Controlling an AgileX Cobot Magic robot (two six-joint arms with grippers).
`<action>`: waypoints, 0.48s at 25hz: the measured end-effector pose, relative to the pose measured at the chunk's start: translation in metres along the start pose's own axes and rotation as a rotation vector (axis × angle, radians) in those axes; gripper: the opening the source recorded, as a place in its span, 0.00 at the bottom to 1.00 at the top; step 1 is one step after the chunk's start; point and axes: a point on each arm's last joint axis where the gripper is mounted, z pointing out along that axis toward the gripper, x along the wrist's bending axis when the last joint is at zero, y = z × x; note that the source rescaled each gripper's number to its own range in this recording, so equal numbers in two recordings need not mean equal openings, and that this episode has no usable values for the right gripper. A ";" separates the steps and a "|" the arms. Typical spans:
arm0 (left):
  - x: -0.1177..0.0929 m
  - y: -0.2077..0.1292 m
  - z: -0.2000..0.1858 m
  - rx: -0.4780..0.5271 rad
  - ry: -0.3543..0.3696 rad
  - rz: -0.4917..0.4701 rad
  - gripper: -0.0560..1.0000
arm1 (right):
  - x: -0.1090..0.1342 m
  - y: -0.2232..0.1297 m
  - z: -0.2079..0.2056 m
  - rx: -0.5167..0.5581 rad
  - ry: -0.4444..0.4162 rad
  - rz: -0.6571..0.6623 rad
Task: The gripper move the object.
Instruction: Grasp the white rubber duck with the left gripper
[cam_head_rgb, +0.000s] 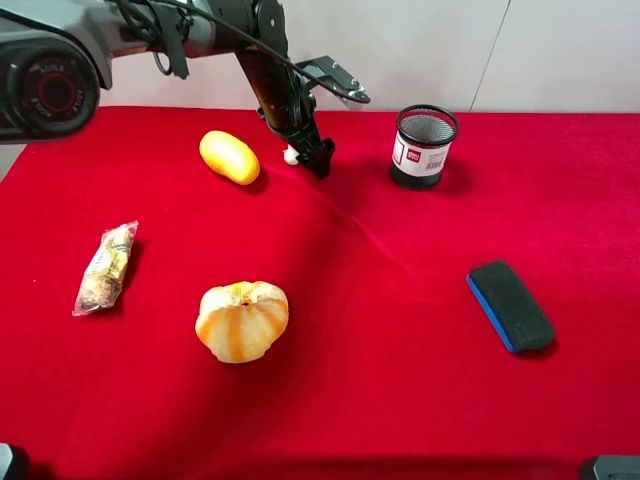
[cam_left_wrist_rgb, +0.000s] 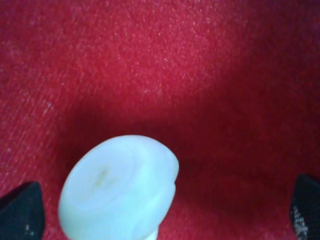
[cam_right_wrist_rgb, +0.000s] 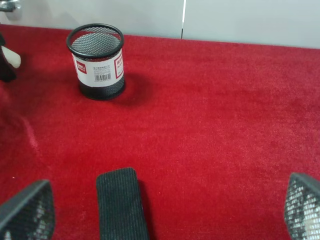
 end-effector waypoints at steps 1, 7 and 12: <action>0.000 0.000 0.001 -0.001 0.004 0.002 0.97 | 0.000 0.000 0.000 0.000 0.000 0.001; 0.002 -0.001 0.005 0.001 0.017 0.010 0.97 | 0.000 0.000 0.000 0.000 0.000 0.001; 0.002 -0.002 0.005 0.008 0.026 0.018 0.88 | 0.000 0.000 0.000 0.000 0.000 0.001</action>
